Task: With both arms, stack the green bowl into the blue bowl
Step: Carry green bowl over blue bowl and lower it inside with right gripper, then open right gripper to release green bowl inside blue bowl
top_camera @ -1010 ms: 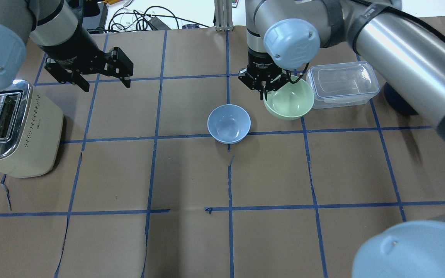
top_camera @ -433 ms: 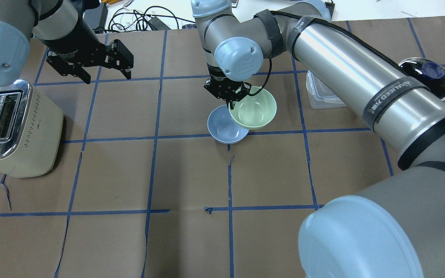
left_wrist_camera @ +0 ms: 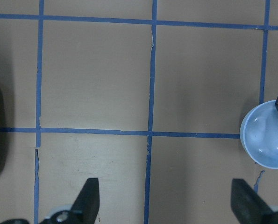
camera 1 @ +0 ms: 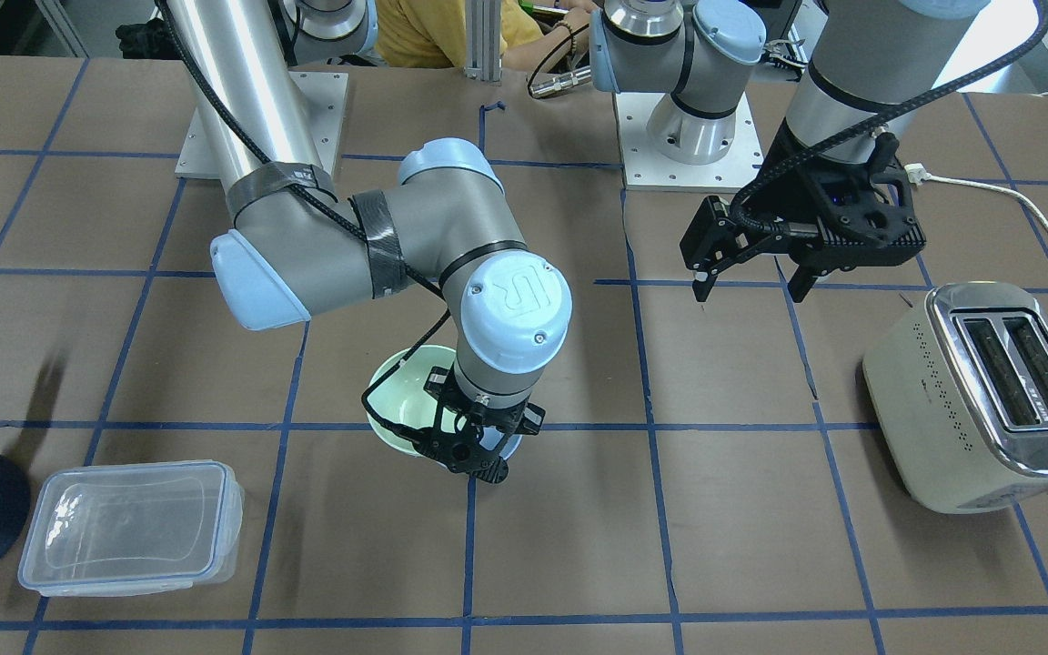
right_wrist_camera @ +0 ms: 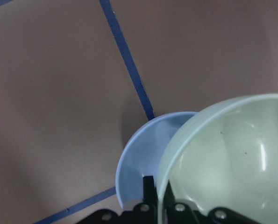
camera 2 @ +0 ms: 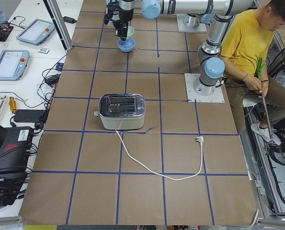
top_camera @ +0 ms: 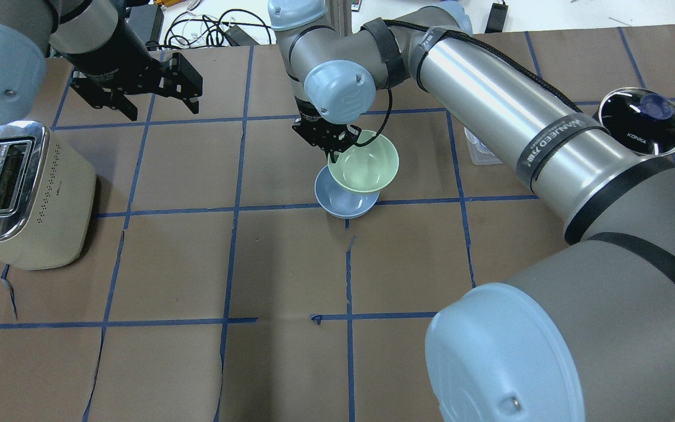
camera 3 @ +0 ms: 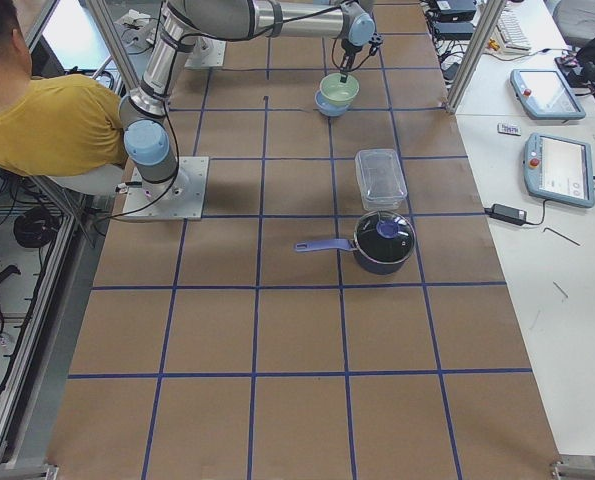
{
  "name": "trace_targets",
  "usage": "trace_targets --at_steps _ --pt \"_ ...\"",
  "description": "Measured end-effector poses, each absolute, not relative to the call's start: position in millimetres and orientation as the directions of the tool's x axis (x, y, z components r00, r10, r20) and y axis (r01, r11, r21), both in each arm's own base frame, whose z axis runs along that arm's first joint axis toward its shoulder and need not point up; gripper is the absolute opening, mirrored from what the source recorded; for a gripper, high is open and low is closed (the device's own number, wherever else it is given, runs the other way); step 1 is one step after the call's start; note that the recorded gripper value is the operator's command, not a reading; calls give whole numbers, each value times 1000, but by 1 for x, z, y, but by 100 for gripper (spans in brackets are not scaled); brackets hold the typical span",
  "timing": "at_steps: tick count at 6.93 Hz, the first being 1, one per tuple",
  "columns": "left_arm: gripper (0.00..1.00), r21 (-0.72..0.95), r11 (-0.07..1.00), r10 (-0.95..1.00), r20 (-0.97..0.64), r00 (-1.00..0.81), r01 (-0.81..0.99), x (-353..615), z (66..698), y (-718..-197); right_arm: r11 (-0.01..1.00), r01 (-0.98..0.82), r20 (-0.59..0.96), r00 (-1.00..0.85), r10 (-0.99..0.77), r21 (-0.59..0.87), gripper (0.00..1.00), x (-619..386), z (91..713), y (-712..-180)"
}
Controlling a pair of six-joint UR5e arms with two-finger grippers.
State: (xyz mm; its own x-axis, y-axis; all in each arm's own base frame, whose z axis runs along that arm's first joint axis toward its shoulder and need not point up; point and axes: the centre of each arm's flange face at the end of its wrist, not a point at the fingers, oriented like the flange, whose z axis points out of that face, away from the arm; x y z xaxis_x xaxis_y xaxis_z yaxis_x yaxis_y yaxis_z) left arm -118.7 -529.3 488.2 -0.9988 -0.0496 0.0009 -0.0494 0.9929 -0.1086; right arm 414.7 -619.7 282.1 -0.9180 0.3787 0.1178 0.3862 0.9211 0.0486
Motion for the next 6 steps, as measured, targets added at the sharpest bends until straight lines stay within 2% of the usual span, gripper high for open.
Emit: trace_targets --at_steps 3,4,5,6 --pt "100 -85 995 -51 -1 -999 -50 -118 489 -530 918 393 124 -915 385 53 0 430 271 -616" --pt "100 -73 996 -51 0 -999 -51 -118 492 -532 918 394 126 -914 385 56 11 432 270 -614" --pt "100 -57 997 -51 0 -999 -50 -118 493 -534 919 391 128 -916 381 59 27 434 269 -612" --pt "100 -50 997 -51 -1 -999 -50 -118 493 -535 920 388 131 -917 377 62 57 436 267 -611"
